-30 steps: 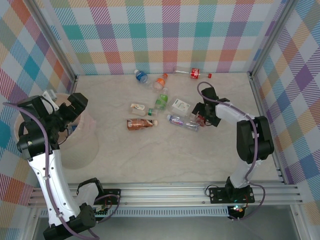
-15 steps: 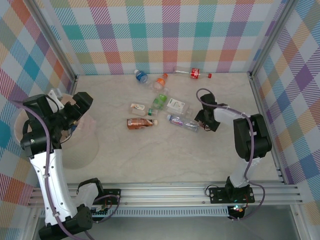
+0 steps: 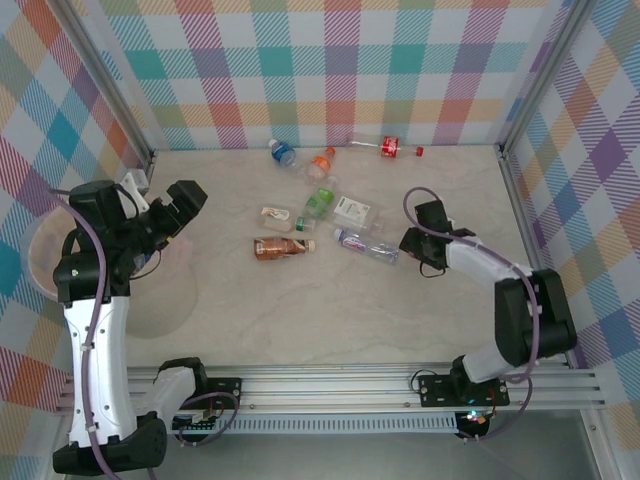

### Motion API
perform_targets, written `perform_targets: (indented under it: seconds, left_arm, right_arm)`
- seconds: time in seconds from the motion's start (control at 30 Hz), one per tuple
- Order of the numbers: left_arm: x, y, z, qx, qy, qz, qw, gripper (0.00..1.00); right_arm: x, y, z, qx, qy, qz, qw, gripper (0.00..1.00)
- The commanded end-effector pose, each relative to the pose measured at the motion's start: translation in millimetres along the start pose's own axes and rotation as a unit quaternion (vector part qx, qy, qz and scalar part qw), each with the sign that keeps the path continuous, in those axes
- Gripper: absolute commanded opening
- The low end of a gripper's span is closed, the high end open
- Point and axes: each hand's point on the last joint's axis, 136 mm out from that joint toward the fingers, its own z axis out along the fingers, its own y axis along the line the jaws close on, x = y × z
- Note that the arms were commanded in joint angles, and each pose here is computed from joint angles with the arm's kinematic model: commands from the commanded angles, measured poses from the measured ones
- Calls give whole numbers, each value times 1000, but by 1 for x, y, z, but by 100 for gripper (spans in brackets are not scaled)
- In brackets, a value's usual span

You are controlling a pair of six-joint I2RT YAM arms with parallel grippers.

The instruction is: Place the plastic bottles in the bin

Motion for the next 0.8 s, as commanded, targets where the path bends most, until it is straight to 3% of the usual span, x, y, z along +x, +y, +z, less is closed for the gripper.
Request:
perform_targets:
  seconds: [0.0,0.3,0.6,0.77]
  left_arm:
    - [-2,-15,7,29,-5,-4,1000,100]
    - [35,-59,47,70,66,38,995,100]
    - [100,-96,101,97,160,86,979,100]
    - [124,-115,119,118,180,98,972,100]
  right_arm:
    - [-11,30,-26,-97,-37,-47,993,52]
    - [5,86,-88,-270,-45,-108,956,48]
    - [31,145,-127,-384,-39,-185,904,48]
    - [45,171,-143,-433,-28,-214,875,48]
